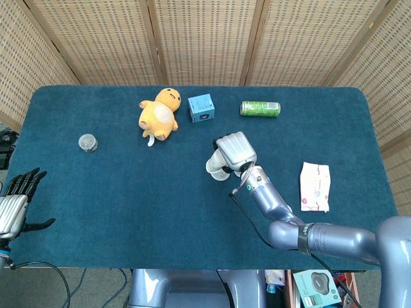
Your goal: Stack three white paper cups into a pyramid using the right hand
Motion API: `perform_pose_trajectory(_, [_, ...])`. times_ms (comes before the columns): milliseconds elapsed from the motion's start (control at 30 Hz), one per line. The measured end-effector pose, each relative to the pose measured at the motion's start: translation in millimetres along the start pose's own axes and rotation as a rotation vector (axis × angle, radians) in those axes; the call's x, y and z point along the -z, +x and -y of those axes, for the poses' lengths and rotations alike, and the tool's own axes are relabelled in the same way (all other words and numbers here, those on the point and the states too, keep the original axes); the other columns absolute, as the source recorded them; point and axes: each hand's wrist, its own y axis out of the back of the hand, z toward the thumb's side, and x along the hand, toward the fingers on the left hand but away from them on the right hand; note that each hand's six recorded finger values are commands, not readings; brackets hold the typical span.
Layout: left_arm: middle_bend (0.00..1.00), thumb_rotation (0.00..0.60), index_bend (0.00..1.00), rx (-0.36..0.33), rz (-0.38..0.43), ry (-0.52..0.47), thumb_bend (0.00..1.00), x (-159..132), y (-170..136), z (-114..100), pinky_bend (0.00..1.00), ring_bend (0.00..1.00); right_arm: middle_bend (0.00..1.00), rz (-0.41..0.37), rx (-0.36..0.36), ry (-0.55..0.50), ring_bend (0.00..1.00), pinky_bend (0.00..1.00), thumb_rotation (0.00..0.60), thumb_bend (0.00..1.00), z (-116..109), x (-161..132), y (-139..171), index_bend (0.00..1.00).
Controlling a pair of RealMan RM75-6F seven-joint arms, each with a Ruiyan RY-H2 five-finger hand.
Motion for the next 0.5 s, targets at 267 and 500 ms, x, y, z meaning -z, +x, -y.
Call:
perform_pose_trajectory(267, [0.00, 0.600, 0.00, 0.012, 0.001, 0.009, 0.09, -1.0, 2.7, 3.0, 0.00, 0.00, 0.54, 0.046, -0.007, 0.019, 0.44, 0.53, 0.600, 0.47, -2.0, 22.0, 0.6, 0.50])
perform_pose_trajectory(500, [0.00, 0.600, 0.00, 0.013, -0.002, 0.017, 0.09, -2.0, 3.3, 4.6, 0.00, 0.00, 0.54, 0.065, -0.036, 0.023, 0.44, 0.53, 0.600, 0.47, 8.8, 31.0, -2.1, 0.50])
